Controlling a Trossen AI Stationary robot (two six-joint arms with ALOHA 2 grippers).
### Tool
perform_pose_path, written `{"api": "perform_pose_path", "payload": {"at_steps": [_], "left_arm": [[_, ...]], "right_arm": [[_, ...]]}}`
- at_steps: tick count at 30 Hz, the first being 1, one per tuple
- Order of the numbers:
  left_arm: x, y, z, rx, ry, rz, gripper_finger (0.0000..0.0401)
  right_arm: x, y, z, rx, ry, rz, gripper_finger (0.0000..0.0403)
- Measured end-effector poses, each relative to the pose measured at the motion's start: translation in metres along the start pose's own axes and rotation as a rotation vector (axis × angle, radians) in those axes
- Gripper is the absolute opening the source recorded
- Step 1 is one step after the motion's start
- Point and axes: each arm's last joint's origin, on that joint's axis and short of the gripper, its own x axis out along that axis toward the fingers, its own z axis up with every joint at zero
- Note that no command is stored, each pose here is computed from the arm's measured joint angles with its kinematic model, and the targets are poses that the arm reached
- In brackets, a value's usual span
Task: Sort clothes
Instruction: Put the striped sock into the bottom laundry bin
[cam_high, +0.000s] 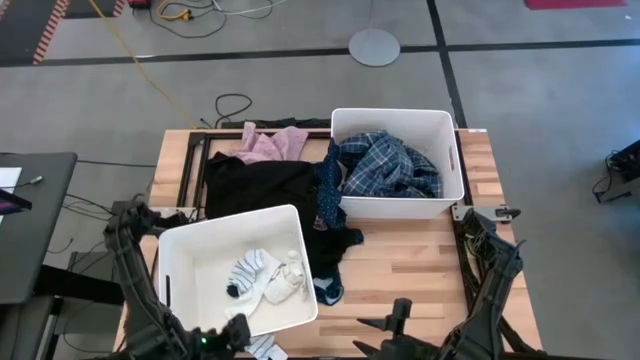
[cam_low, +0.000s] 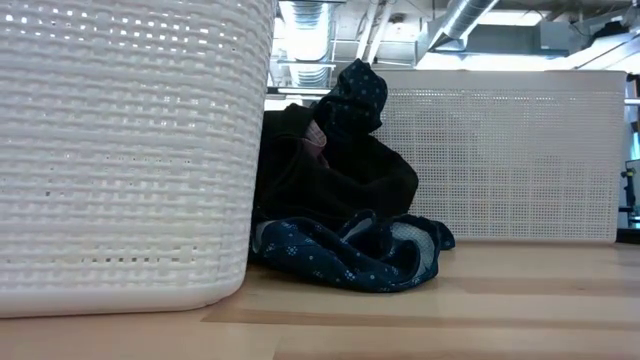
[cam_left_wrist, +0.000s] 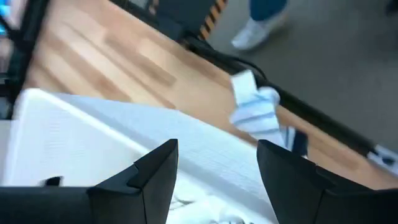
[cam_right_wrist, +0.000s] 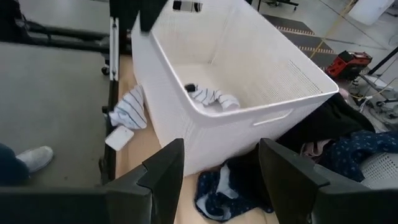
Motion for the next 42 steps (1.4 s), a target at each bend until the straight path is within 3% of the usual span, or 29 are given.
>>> {"api": "perform_pose_path", "payload": {"at_steps": [10, 19, 42], "left_arm": [[-0.021, -0.010, 0.023, -0.041, -0.222, -0.052, 0.0215], [0.006, -0.022, 0.007, -0.039, -0.088, -0.091, 0.0215], [0.054, -0.038, -0.019, -0.010, 0.046, -0.152, 0.0215]], "right_arm": [[0.022, 0.004, -0.019, -0.015, 0.053, -0.045, 0.0223], [0.040, 0.003, -0.018, 0.017, 0.113, -0.004, 0.0223], [0.042, 0.004, -0.016, 0.029, 0.111, 0.014, 0.0223]]}}
